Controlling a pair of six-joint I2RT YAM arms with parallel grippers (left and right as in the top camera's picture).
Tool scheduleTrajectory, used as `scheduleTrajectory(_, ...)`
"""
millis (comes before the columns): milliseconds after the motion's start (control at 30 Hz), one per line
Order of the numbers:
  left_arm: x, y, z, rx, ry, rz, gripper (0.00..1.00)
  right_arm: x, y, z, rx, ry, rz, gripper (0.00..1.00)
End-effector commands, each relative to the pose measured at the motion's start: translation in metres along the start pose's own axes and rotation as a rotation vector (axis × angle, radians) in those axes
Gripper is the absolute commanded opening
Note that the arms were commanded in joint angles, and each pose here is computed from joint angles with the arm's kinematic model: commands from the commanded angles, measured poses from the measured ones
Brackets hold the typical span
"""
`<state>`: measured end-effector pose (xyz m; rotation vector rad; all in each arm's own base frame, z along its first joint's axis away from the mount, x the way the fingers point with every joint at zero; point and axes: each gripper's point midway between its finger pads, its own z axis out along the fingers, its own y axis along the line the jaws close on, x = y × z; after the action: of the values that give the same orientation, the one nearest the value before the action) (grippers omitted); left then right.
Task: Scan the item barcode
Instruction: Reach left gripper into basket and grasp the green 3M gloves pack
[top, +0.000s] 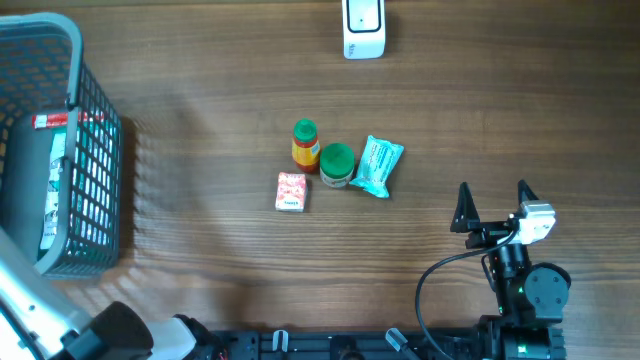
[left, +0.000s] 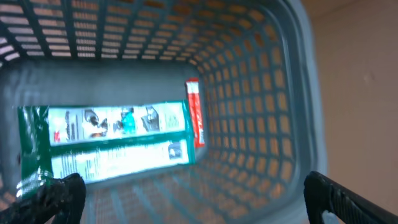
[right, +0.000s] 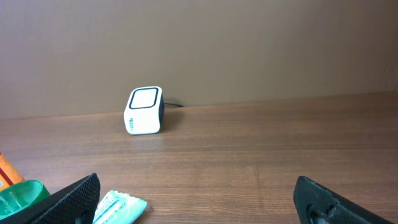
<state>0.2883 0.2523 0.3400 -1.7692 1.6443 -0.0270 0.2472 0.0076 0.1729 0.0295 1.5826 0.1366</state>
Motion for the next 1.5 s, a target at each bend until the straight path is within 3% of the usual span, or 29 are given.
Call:
scheduleTrajectory(0, 0.005, 0.014, 0.037, 0.061, 0.112, 0.138, 1.00, -0.001, 0.001, 0.000, -0.004, -0.006, 0.001, 1.00)
scheduleTrajectory(167, 0.003, 0.043, 0.102, -0.002, 0.032, 0.266, 1.00, -0.001, 0.001, 0.000, -0.004, -0.006, 0.001, 1.00)
scheduleTrajectory(400, 0.068, 0.099, 0.187, -0.066, 0.174, 0.671, 1.00, -0.001, 0.001, 0.000, -0.004, -0.006, 0.002, 1.00)
scheduleTrajectory(500, 0.084, 0.116, 0.208, -0.091, 0.220, 0.754, 1.00, -0.001, 0.001, 0.000, -0.004, -0.006, 0.001, 1.00)
scheduleTrajectory(1033, 0.120, 0.163, 0.279, -0.181, 0.355, 0.783, 1.00, -0.001, 0.001, 0.000, -0.004, -0.006, 0.002, 1.00)
scheduleTrajectory(1067, 0.124, 0.167, 0.282, -0.185, 0.373, 0.800, 0.85, -0.001, 0.001, 0.000, -0.004, -0.006, 0.001, 1.00)
scheduleTrajectory(1133, 0.132, 0.176, 0.286, -0.194, 0.412, 0.842, 0.45, -0.001, 0.001, 0.000, -0.004, -0.006, 0.001, 1.00)
scheduleTrajectory(1167, 0.135, 0.180, 0.286, -0.201, 0.430, 0.849, 0.20, -0.001, 0.001, 0.000, -0.004, -0.006, 0.001, 1.00)
scheduleTrajectory(1200, 0.137, 0.183, 0.287, -0.207, 0.443, 0.849, 0.04, -0.001, 0.001, 0.000, -0.004, -0.006, 0.002, 1.00)
scheduleTrajectory(1467, 0.130, 0.186, 0.273, -0.256, 0.435, 0.842, 0.04, -0.001, 0.001, 0.000, -0.004, -0.006, 0.001, 1.00)
